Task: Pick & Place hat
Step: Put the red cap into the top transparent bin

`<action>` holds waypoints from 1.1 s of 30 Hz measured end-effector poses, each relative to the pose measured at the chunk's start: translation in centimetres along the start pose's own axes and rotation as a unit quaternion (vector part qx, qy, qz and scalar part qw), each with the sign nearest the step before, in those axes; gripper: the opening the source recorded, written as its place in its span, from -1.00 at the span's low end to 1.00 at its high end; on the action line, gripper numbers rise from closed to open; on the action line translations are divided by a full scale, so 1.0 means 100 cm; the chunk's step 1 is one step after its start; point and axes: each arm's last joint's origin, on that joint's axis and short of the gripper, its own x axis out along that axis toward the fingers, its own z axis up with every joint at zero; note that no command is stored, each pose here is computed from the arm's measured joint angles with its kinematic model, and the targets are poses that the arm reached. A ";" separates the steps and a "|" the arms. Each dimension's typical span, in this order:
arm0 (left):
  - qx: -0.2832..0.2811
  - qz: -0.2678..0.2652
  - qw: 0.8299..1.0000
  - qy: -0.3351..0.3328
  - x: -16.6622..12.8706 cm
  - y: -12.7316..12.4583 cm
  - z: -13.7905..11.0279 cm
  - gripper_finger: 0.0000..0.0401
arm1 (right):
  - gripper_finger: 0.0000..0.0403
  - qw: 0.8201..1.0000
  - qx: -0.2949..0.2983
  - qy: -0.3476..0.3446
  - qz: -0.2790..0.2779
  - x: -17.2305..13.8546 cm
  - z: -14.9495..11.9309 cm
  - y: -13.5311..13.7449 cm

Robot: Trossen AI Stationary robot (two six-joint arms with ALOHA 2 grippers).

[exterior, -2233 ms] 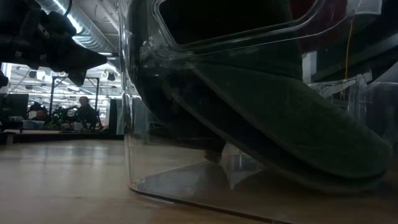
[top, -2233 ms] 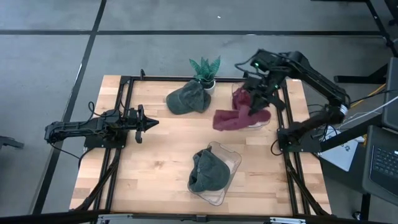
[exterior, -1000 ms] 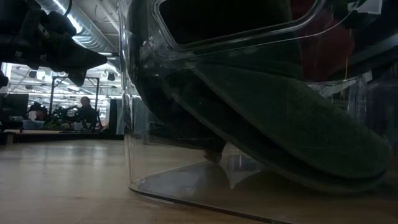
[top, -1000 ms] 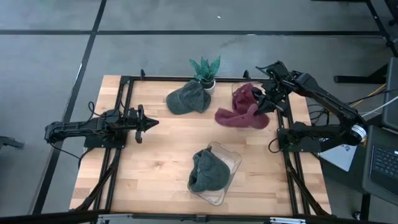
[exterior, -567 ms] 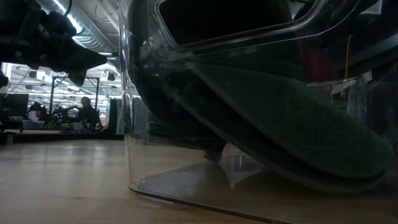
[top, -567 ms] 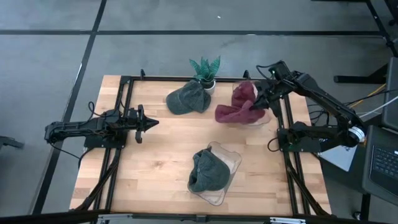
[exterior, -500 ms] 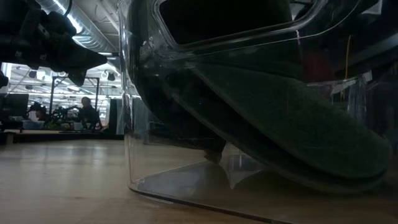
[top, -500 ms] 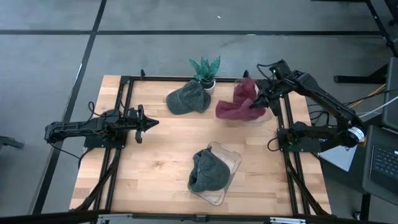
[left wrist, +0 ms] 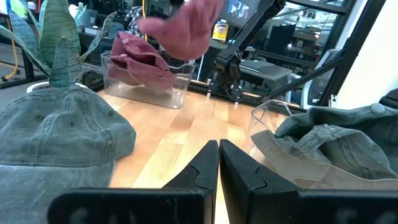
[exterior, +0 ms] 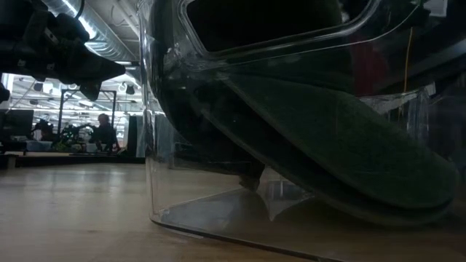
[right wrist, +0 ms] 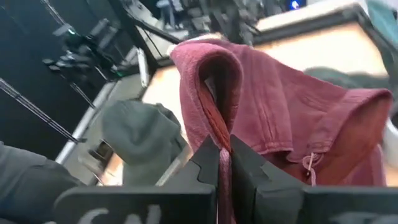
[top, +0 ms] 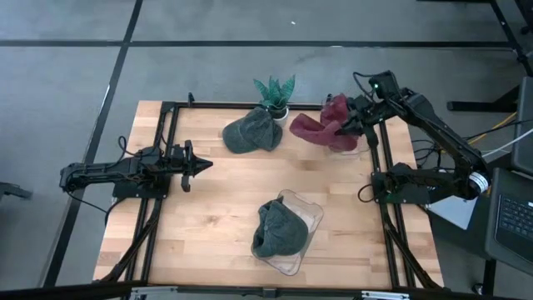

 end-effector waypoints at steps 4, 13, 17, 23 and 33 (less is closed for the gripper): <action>0.000 0.000 1.000 0.000 0.000 0.000 0.000 -0.96 | -0.92 0.998 -0.025 -0.042 0.042 -0.006 0.025 0.011; 0.000 0.000 1.000 0.000 0.000 0.000 0.000 -0.94 | -0.92 0.990 -0.018 -0.088 0.113 -0.019 0.059 0.029; 0.000 0.000 1.000 0.000 0.000 0.000 0.000 -0.94 | -0.92 0.990 0.043 -0.078 0.106 -0.018 0.058 0.027; 0.000 0.000 1.000 0.000 0.000 0.000 0.000 -0.94 | -0.92 0.990 0.108 -0.061 0.064 -0.009 0.060 0.027; -0.001 0.043 0.999 -0.023 0.000 0.002 0.003 -0.96 | -0.92 0.976 0.193 -0.091 0.030 0.002 0.078 0.030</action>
